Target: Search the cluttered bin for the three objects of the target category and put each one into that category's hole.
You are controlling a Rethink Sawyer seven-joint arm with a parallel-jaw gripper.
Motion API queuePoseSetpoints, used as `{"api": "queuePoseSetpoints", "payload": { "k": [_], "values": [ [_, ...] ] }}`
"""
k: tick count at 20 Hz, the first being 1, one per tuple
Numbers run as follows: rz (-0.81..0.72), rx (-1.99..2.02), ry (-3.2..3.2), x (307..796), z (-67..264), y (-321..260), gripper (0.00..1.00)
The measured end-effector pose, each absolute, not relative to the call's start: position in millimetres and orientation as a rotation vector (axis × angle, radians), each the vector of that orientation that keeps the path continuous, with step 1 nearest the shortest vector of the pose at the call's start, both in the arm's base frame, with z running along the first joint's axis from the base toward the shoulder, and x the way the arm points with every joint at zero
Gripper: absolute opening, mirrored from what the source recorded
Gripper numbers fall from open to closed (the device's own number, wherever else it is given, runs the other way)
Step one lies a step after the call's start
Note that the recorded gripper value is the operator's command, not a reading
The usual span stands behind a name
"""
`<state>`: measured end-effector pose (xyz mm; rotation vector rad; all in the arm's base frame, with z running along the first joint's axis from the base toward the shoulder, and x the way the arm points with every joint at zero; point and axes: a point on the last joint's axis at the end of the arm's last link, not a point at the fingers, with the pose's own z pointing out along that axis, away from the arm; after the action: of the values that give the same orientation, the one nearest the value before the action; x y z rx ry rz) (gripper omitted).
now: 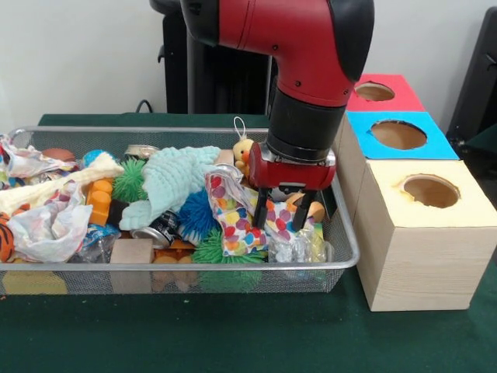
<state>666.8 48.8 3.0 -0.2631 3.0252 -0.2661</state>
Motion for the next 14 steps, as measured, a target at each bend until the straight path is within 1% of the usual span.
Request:
{"api": "queuePoseSetpoints", "payload": {
  "k": [14],
  "values": [
    [-0.311,-0.237,2.987,666,-2,60,1.00]
  ]
}}
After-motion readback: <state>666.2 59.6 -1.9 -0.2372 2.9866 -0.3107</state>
